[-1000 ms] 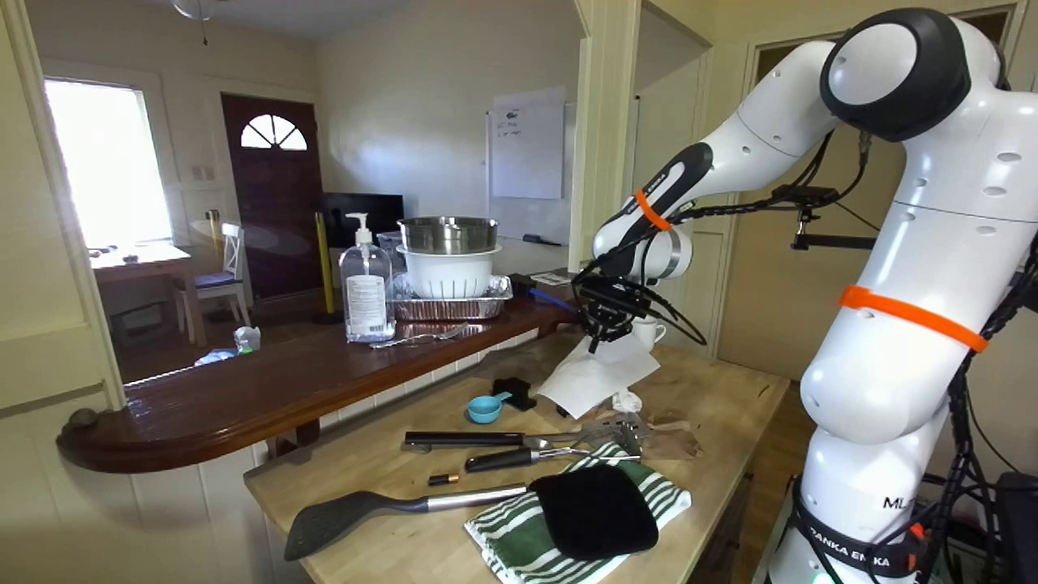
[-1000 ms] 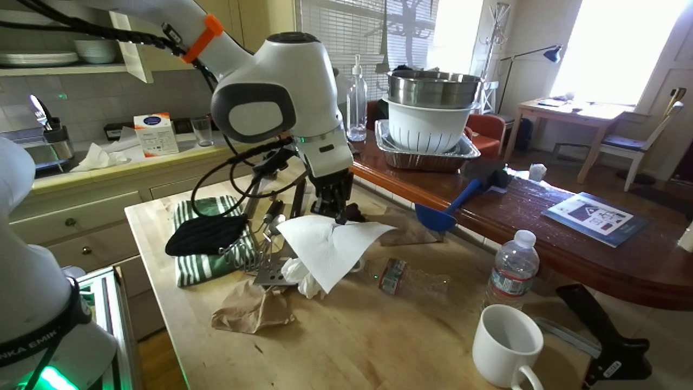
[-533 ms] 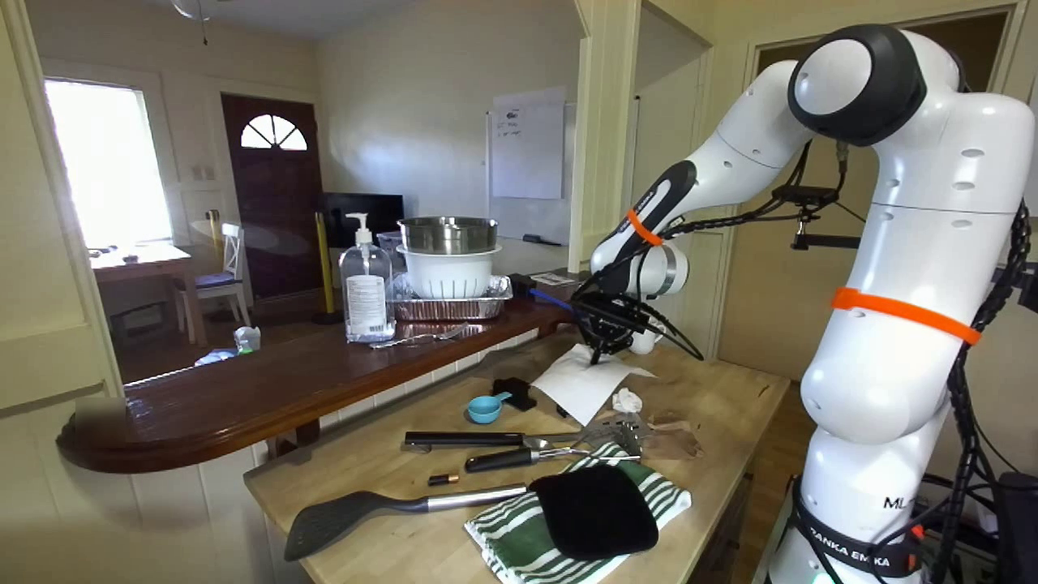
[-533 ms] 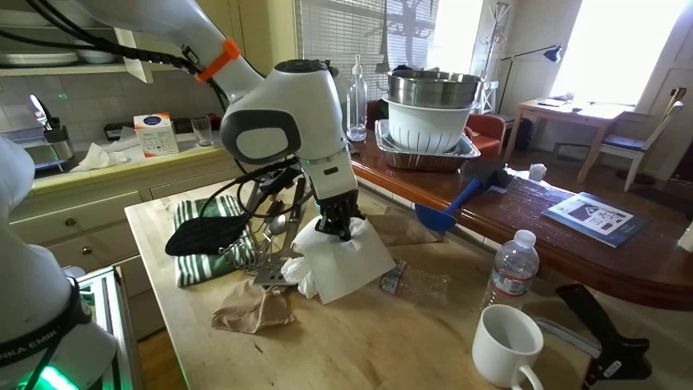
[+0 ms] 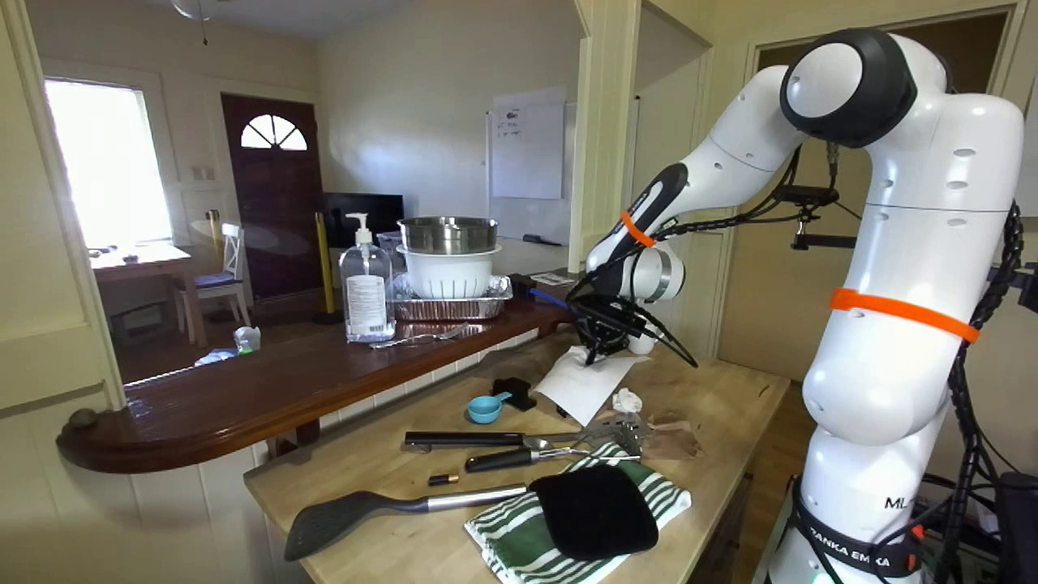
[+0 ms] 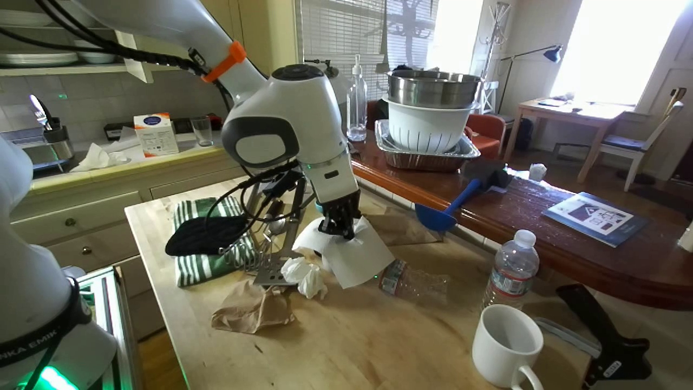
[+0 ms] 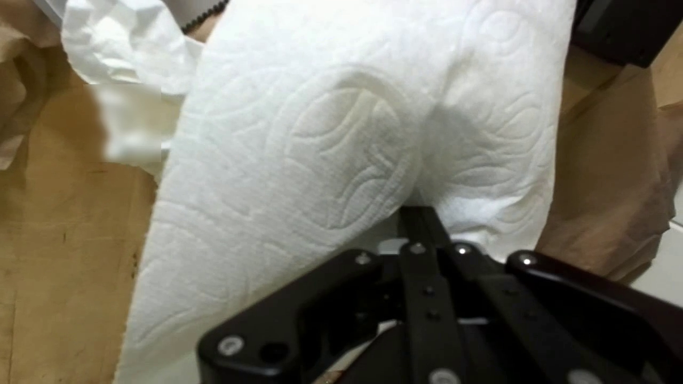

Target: Put the paper towel in the cup

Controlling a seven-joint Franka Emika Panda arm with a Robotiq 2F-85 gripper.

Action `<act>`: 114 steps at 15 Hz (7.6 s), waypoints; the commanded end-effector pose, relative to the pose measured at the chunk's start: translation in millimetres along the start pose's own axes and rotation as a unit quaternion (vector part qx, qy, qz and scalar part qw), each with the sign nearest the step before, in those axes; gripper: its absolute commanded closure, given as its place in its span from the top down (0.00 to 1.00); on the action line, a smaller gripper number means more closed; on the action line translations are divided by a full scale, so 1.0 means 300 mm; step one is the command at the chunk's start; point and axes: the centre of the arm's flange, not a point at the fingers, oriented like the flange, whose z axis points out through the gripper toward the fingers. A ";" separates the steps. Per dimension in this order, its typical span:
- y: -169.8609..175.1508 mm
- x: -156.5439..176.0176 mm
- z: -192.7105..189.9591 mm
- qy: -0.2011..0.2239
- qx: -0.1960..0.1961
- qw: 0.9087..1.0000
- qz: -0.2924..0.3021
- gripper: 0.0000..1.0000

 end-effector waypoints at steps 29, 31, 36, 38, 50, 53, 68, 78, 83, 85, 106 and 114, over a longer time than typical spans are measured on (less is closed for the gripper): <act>0.020 -0.006 0.102 -0.026 -0.044 0.991 -0.123 0.00; 0.021 -0.009 0.109 -0.032 -0.045 0.986 -0.158 0.00; 0.021 -0.009 0.123 -0.039 -0.044 0.977 -0.203 0.00; 0.019 -0.009 0.117 -0.041 -0.042 0.976 -0.211 0.00; -0.052 0.001 -0.075 -0.032 -0.029 0.981 -0.189 0.69; -0.069 0.001 -0.125 -0.030 -0.027 0.982 -0.184 0.92; -0.127 -0.033 -0.217 -0.047 -0.028 0.988 -0.141 0.58; -0.086 -0.014 -0.120 -0.044 -0.061 0.989 -0.130 0.00; -0.064 -0.019 -0.043 -0.045 -0.073 0.988 -0.128 0.00; -0.053 -0.017 -0.014 -0.040 -0.073 0.988 -0.127 0.00; -0.020 -0.074 0.144 -0.035 -0.116 0.967 -0.226 0.00; -0.014 -0.079 0.156 -0.046 -0.113 0.960 -0.251 0.00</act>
